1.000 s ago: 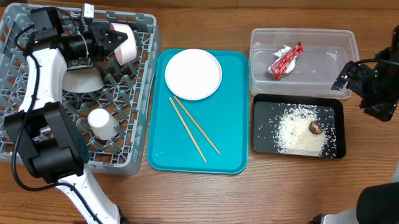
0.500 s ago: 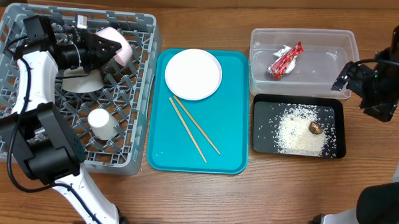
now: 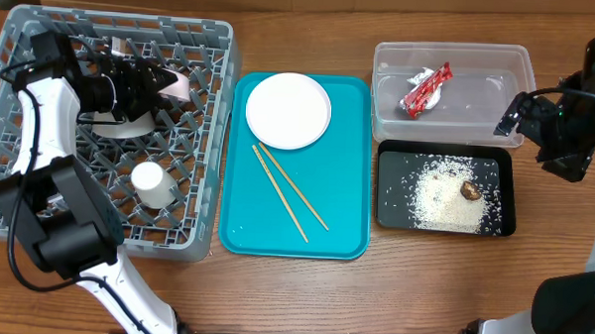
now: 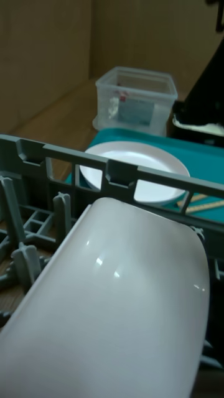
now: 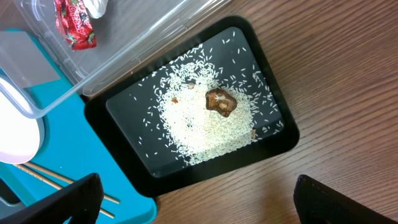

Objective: Sort waste into correct bins and load items into the dishwasher
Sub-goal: 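Carry the small bowl with the left gripper and set it in the rack, then reach the left gripper to the chopsticks on the teal tray and grasp one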

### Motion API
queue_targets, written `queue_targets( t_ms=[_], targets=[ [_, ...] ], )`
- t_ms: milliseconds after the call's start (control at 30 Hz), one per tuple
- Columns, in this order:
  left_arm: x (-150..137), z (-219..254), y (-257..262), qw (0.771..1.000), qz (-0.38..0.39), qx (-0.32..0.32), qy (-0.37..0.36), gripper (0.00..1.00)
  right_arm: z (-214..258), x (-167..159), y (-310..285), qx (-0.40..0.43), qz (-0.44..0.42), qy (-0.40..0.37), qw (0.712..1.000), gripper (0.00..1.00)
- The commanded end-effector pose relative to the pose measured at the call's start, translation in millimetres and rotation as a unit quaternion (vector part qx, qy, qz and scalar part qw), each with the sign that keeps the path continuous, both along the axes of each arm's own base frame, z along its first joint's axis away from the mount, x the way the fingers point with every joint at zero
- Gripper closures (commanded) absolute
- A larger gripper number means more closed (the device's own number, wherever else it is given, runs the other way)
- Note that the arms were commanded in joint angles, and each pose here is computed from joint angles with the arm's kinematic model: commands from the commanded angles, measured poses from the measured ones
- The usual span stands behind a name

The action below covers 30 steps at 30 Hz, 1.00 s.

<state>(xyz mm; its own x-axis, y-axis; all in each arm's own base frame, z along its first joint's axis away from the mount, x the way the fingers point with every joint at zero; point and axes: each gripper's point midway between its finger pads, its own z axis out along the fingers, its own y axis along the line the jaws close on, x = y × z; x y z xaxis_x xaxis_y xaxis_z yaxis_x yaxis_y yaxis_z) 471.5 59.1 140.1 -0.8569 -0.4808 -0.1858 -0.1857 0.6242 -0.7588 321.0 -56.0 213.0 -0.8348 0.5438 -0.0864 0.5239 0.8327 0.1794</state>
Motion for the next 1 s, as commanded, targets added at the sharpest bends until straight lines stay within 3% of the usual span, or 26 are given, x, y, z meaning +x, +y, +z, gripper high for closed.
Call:
queue_targets(
  t_ms=[0, 67, 267, 467, 733, 967],
  targets=[
    [-8, 47, 14, 0.995, 0.018, 0.085, -0.046, 0.08, 6, -1, -1, -0.002, -0.002, -0.01, 1.0, 0.0],
    [-11, 61, 14, 0.993, 0.02, 0.099, -0.058, 0.0, 6, -1, -1, -0.002, -0.002, -0.01, 1.0, 0.0],
    [-39, 97, -19, 0.987, 0.012, 0.153, -0.049, 0.0, 6, -1, -1, -0.002, -0.001, -0.01, 1.0, 0.0],
    [-70, 87, -61, 0.972, 0.02, 0.23, 0.04, 0.0, 6, -1, -1, -0.002, -0.001, -0.01, 1.0, 0.0],
    [-81, 77, -154, 0.973, -0.081, 0.212, 0.045, 0.0, 6, -1, -1, -0.002, -0.001, -0.01, 1.0, 0.0],
    [-108, 31, -193, 0.949, -0.047, 0.269, 0.159, 0.0, 6, -2, -1, -0.002, -0.001, -0.01, 1.0, 0.0]
  ],
)
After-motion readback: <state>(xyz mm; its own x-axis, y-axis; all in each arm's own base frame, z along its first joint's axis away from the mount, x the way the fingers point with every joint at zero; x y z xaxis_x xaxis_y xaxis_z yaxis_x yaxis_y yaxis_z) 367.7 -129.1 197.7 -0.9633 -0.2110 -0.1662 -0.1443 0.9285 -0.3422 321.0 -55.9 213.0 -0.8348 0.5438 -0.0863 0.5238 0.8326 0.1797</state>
